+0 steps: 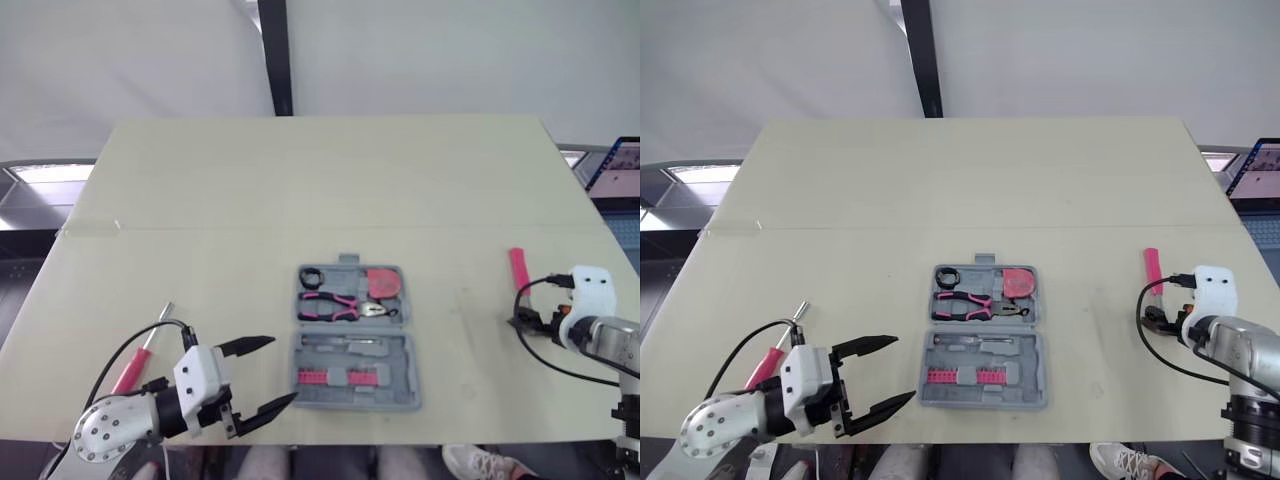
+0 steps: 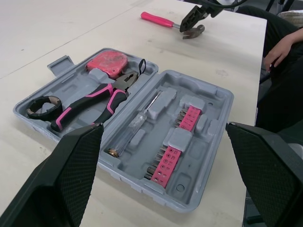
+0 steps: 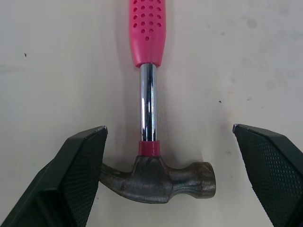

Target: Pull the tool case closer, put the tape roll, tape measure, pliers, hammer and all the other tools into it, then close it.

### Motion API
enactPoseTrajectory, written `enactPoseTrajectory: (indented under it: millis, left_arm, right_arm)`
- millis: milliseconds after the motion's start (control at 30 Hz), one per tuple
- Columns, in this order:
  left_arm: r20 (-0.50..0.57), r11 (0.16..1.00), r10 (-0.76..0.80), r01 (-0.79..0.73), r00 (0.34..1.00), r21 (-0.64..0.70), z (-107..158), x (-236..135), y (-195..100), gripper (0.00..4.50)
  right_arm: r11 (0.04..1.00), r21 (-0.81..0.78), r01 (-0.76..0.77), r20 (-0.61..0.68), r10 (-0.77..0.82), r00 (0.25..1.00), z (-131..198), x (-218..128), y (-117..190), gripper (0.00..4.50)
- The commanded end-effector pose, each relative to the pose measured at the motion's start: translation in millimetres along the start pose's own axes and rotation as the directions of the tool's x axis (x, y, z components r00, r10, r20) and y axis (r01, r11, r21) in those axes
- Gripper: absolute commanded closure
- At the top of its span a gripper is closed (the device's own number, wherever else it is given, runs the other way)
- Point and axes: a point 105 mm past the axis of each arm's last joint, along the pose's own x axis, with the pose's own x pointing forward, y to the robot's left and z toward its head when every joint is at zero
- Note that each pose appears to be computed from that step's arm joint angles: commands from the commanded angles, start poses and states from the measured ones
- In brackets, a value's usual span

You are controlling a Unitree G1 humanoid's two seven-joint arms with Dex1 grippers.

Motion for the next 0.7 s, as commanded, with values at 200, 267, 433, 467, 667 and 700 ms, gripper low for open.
enactPoseTrajectory:
  millis: [200,267,433,467,667,700]
  left_arm:
    - [0.023,1.000,-0.014,0.014,1.000,0.024,8,3,-6,0.00]
    - [0.022,1.000,-0.014,0.013,1.000,0.024,8,3,-6,0.00]
    - [0.019,1.000,-0.008,0.008,1.000,0.022,7,2,-6,0.00]
    - [0.018,1.000,-0.007,0.007,1.000,0.021,6,2,-6,0.00]
    - [0.050,0.999,0.035,-0.033,0.998,-0.035,7,0,-1,0.00]
    - [0.060,0.997,0.055,-0.052,0.997,-0.059,8,-2,3,0.00]
  right_arm:
    - [0.999,0.024,0.023,-0.006,-0.023,1.000,-1,-2,-4,1.15]
    - [0.999,0.028,0.022,-0.009,-0.022,1.000,-1,-1,-3,2.09]
    - [0.999,0.030,0.017,-0.013,-0.016,1.000,-1,-1,-2,4.47]
    - [0.999,0.031,0.017,-0.014,-0.017,1.000,-2,-1,-2,4.47]
    - [1.000,-0.008,0.000,0.004,0.000,1.000,4,-3,3,4.47]
    - [0.999,-0.036,-0.011,0.017,0.011,1.000,8,-6,5,4.47]
